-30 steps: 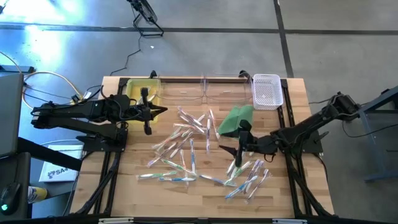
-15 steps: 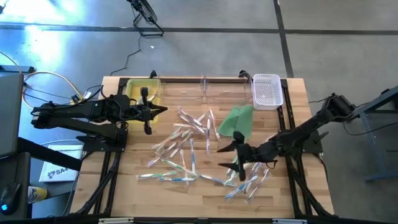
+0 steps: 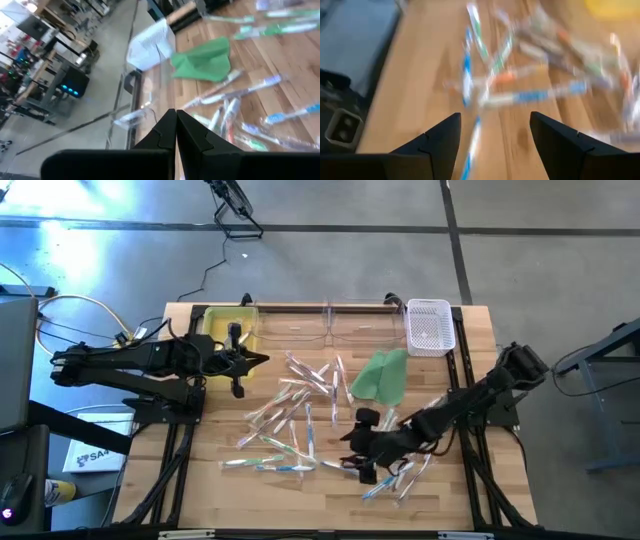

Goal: Pick & Place Toothbrushes
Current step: Put the blue toothbrush into the yellow bin

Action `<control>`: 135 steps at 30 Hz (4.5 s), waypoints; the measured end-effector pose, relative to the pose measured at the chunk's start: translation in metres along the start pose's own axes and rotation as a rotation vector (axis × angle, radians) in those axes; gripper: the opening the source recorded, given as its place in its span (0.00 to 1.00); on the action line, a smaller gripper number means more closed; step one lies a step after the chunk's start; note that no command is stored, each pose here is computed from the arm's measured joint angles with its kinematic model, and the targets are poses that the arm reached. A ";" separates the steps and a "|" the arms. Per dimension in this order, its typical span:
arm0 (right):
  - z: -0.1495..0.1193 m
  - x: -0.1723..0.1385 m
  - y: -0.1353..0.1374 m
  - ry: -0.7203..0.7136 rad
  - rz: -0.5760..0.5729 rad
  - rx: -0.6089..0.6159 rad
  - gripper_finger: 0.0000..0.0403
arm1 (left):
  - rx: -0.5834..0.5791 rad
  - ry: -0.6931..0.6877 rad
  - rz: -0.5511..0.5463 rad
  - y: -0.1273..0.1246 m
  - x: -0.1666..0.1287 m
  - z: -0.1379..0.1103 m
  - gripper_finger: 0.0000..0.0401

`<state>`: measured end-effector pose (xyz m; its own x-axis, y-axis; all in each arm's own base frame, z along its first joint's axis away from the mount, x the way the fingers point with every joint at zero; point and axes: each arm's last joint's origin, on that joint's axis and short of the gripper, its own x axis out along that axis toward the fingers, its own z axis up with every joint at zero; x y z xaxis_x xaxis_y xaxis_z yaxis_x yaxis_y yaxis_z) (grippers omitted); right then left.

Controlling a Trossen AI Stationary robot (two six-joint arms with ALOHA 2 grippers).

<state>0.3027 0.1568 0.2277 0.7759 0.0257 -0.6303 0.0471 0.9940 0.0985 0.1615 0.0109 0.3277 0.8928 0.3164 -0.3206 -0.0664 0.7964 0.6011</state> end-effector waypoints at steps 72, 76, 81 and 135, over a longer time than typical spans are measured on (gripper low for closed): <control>-0.054 0.055 0.015 0.292 0.033 0.154 0.02 | 0.019 0.048 -0.031 -0.003 0.002 -0.004 0.02; -0.038 0.044 0.011 0.234 0.062 0.148 0.02 | 0.019 0.048 -0.031 -0.003 0.002 -0.004 0.02; -0.018 0.025 0.005 0.161 0.094 0.136 0.02 | 0.019 0.048 -0.032 -0.003 0.002 -0.004 0.02; 0.102 -0.038 -0.145 -0.501 -0.149 -0.250 0.02 | -0.245 -0.455 -0.203 0.061 0.087 -0.015 0.00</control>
<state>0.3305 0.0006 0.3153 0.9783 -0.1092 -0.1763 0.0757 0.9795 -0.1869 0.2279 0.0946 0.3251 0.9972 -0.0675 -0.0315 0.0743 0.9319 0.3550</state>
